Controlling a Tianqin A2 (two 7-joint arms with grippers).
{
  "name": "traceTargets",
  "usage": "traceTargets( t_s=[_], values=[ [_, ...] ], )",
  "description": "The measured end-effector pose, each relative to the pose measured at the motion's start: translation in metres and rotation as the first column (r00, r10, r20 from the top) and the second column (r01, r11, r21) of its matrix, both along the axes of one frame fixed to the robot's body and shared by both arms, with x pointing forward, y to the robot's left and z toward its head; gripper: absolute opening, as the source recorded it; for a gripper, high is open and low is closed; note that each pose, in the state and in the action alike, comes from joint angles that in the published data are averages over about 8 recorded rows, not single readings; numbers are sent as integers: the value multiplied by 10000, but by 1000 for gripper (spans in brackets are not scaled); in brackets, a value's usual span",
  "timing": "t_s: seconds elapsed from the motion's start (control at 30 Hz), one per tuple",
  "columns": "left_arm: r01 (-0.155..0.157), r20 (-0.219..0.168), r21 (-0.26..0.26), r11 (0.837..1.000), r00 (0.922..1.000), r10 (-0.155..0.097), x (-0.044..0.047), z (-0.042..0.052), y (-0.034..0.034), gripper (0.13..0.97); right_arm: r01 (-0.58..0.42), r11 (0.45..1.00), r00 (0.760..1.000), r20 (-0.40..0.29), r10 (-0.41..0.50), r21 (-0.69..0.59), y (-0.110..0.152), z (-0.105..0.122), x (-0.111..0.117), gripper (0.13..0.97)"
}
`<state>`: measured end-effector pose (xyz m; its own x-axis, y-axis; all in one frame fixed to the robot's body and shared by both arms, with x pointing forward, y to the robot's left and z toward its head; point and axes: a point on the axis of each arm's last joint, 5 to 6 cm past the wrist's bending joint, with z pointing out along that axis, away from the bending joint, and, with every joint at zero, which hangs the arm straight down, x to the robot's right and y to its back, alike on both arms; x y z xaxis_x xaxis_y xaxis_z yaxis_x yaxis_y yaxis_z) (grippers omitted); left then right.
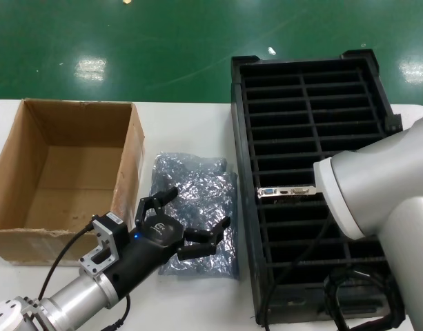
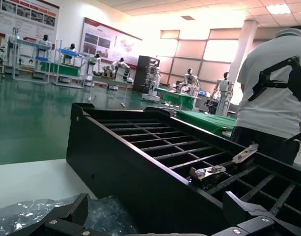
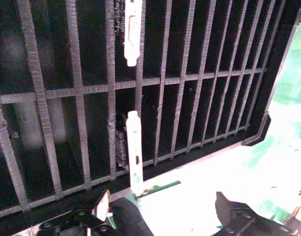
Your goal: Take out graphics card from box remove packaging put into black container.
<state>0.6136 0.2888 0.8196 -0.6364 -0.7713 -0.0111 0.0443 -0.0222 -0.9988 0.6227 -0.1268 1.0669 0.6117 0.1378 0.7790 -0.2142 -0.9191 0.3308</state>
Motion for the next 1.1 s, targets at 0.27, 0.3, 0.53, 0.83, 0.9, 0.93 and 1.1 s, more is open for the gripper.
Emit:
traceTargets(
  t_s=[0.27, 0.3, 0.53, 0.83, 0.9, 0.93, 1.1],
  values=[
    [-17, 23, 29, 10000, 10000, 17, 4, 7, 0, 966, 98, 9997, 9997, 206, -102, 215, -1, 34, -13, 781],
    [-17, 45, 41, 10000, 10000, 17, 5, 14, -2, 966, 125, 9995, 9995, 291, -133, 288, 0, 51, -18, 799],
    [-28, 635, 163, 9999, 9980, 18, -14, 189, -27, 966, 361, 9902, 9881, 1434, -556, 1351, 19, 257, -104, 891],
    [-109, 2265, 475, 9988, 9740, -2, -134, 690, -81, 966, -1089, 9156, 8867, 4542, -865, 3870, 126, 517, -397, 954],
    [-148, 2644, 551, 9984, 9644, -3, -170, 804, -100, 966, -1663, 8866, 8515, 5164, -915, 4315, 146, 552, -464, 958],
    [-168, 2820, 581, 9982, 9594, -2, -188, 857, -111, 966, -1895, 8743, 8371, 5389, -940, 4469, 153, 564, -489, 960],
    [-295, 3532, 617, 9977, 9355, 58, -265, 1081, -196, 966, -2230, 8573, 8147, 5717, -975, 4640, 162, 580, -524, 966]
  ],
)
